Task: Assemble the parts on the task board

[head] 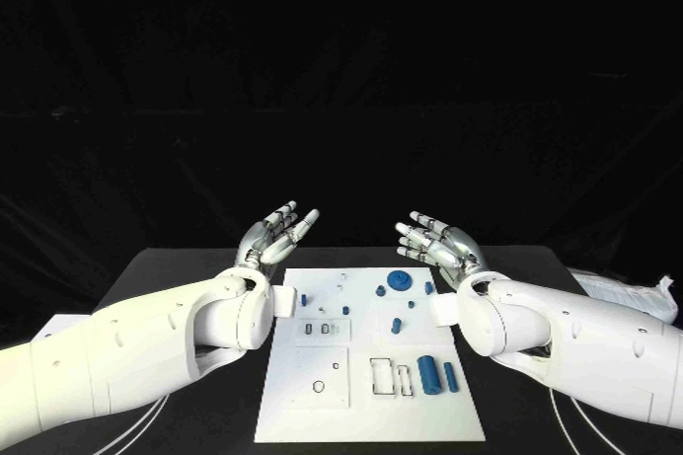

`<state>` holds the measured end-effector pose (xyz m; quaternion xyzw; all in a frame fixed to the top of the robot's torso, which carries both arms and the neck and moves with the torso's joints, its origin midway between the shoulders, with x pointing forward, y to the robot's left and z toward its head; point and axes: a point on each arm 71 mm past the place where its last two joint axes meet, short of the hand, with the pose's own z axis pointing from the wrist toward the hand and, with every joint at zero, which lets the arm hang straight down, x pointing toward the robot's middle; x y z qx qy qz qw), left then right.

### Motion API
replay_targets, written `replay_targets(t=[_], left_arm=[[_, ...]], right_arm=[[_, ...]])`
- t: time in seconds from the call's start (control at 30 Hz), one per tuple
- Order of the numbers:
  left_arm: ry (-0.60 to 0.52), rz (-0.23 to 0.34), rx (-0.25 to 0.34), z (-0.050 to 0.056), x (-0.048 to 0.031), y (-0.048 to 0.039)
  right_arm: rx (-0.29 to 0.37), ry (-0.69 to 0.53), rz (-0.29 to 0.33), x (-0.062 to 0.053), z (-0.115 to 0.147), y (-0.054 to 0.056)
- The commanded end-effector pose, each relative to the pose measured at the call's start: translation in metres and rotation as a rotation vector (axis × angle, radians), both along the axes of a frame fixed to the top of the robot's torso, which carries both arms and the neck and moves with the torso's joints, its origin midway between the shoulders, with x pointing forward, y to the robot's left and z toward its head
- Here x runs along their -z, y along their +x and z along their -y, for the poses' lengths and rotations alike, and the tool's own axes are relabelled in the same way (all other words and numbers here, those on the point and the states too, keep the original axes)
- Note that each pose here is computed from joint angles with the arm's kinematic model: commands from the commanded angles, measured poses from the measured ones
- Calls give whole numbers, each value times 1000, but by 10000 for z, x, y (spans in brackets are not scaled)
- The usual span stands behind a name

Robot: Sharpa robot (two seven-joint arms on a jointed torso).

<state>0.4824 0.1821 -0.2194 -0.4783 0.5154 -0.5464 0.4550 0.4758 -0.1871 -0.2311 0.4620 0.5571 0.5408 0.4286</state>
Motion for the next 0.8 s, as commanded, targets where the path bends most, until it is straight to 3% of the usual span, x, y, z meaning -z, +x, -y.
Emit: replay_targets(t=[0.03,0.27,0.3,0.57,0.8], left_arm=[[-26,21,70,57,-28,-2],[-26,21,70,57,-28,-2],[-63,22,78,-84,-27,4],[-65,29,76,-163,-39,-2],[-73,23,102,-231,-81,-66]], right_arm=[[-205,-16,-23,20,-130,-20],[-258,-26,-35,34,-153,-14],[-103,-150,131,-33,109,94],[-92,-256,204,-80,170,108],[-113,-401,297,-180,220,146]])
